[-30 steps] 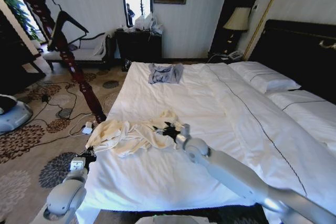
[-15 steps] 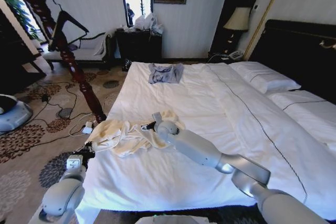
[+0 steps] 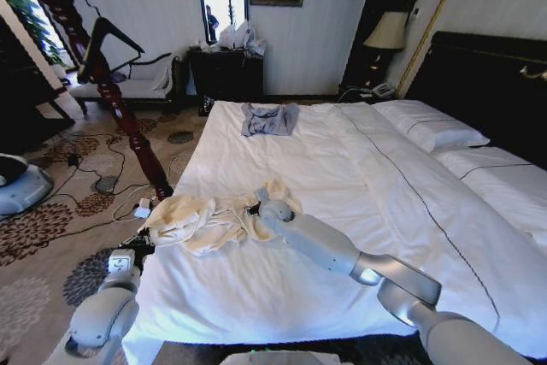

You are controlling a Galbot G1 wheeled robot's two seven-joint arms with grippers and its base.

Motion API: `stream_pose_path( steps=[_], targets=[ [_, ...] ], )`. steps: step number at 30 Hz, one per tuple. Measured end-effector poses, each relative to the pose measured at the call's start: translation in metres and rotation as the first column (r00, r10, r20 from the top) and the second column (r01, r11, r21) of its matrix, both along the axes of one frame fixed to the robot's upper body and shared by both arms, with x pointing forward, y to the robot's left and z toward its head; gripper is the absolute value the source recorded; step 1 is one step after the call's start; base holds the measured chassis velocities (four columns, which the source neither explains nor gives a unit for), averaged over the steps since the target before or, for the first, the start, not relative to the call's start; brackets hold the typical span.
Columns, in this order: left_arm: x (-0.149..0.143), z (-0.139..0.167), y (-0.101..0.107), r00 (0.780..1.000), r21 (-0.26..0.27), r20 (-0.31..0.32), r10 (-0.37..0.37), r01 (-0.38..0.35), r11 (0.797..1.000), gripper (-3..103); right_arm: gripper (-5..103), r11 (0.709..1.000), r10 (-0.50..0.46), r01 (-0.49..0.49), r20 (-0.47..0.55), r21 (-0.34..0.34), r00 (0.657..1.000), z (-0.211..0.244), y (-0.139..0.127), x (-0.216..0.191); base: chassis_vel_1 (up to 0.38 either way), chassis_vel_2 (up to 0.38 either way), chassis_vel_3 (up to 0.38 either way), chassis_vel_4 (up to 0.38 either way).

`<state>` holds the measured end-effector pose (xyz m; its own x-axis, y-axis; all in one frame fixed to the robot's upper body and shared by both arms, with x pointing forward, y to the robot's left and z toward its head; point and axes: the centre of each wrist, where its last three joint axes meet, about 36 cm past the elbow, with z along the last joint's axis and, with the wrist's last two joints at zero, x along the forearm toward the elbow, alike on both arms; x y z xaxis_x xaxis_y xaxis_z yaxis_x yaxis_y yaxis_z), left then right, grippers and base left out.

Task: Pick up the clothes from the bed and hang them on the clothes hanger.

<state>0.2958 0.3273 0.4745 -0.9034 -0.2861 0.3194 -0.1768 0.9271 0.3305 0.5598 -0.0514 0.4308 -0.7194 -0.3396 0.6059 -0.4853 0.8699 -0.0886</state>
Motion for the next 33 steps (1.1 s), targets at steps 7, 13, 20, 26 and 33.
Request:
stream_pose_path(
  steps=[7, 13, 20, 26, 33],
  targets=[
    [0.002, 0.003, 0.003, 1.000, -0.001, 0.015, 0.009, -0.009, 1.000, 0, 25, 0.999, -0.006, 0.005, 0.022, 0.035, 1.000, 0.004, -0.012, -0.001, 0.000, 0.000, 0.000, 0.000],
    [0.012, 0.017, 0.006, 0.998, -0.051, 0.064, 0.007, -0.004, 0.999, 0, 3, 0.994, -0.040, 0.031, 0.093, 0.103, 0.995, 0.022, -0.045, 0.001, 0.000, 0.000, 0.000, 0.000],
    [0.026, 0.030, 0.015, 0.995, -0.066, 0.102, -0.017, 0.024, 0.998, 0, 1, 0.978, -0.083, 0.041, 0.198, 0.207, 0.977, 0.055, -0.101, 0.006, 0.000, 0.000, 0.000, 0.000],
    [0.072, 0.065, 0.041, 0.976, -0.106, 0.209, -0.056, 0.080, 0.991, 0, 1, 0.912, -0.163, -0.012, 0.389, 0.410, 0.907, 0.112, -0.152, 0.014, 0.000, 0.000, 0.000, 0.000],
    [0.143, 0.150, 0.066, 0.917, -0.160, 0.391, -0.079, 0.152, 0.975, 0, 1, 0.843, -0.246, -0.117, 0.569, 0.525, 0.785, 0.192, -0.196, 0.019, 0.000, 0.000, 0.000, 0.000]
  ],
)
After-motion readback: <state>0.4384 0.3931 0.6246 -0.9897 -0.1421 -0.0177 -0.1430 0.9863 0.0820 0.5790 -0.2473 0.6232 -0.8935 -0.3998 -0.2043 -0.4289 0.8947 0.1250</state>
